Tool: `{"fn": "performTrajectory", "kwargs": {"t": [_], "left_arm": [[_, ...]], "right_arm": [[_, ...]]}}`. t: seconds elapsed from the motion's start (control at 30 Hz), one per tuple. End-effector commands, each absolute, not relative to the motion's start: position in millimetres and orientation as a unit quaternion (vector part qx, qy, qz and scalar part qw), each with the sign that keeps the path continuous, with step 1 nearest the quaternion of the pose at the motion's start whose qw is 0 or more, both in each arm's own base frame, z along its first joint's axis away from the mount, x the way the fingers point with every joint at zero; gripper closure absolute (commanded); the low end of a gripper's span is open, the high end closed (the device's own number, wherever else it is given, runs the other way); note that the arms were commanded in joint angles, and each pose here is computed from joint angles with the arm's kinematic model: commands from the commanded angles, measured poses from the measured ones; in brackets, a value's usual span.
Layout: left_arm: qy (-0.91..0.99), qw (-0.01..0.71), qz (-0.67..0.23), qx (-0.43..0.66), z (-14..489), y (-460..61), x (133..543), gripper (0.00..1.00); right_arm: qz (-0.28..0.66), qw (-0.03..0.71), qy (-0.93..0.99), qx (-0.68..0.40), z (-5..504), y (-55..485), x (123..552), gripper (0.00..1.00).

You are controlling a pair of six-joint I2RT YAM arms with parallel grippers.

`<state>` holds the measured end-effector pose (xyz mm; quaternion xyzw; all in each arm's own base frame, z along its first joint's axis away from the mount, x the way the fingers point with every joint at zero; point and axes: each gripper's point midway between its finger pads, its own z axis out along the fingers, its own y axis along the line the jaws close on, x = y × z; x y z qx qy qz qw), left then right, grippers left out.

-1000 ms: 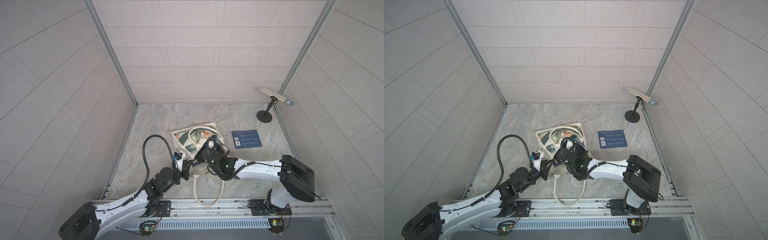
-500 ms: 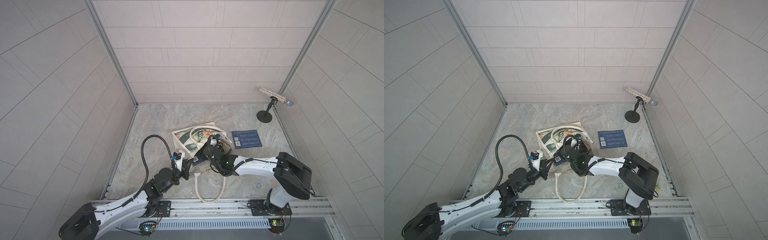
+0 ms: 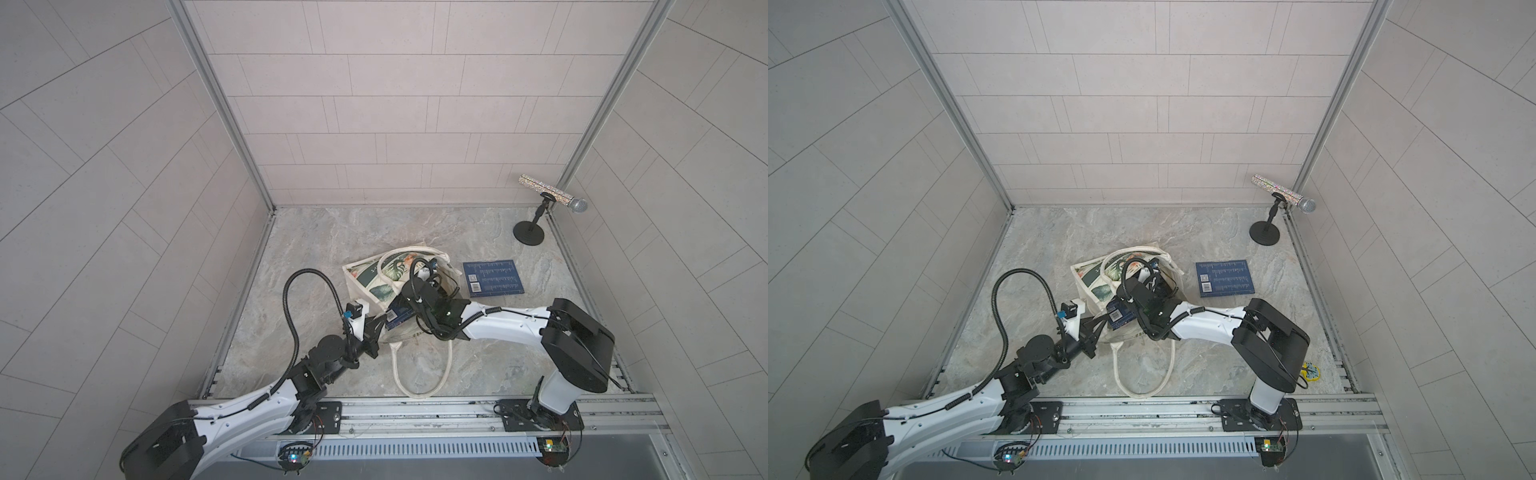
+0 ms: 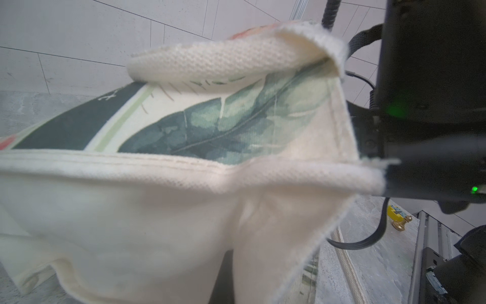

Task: Take out the books from the canvas bag
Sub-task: Pick up the book from the canvas bag.

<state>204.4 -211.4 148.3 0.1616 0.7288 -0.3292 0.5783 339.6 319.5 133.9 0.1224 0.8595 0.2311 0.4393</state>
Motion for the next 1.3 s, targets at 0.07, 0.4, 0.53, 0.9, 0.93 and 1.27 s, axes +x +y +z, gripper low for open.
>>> {"fn": "performTrajectory", "kwargs": {"t": [0.07,0.4,0.53,0.9,0.93,1.27], "left_arm": [[0.690,0.586,-0.377,0.194,174,-229,193,1.00],[0.686,0.590,-0.378,0.197,175,-229,192,1.00],[0.688,0.589,-0.376,0.197,176,-228,192,1.00],[0.687,0.591,-0.374,0.196,176,-227,192,1.00],[0.687,0.592,-0.374,0.195,176,-227,192,1.00],[0.688,0.593,-0.371,0.194,176,-226,193,1.00]], "right_arm": [[0.229,0.471,0.839,0.146,167,315,367,0.28],[0.277,0.477,0.818,0.161,188,320,377,0.30],[0.296,0.495,0.796,0.181,207,308,376,0.28],[0.347,0.479,0.791,0.158,219,320,379,0.24],[0.340,0.484,0.791,0.155,223,320,377,0.23],[0.327,0.479,0.797,0.168,227,311,363,0.24]]}}
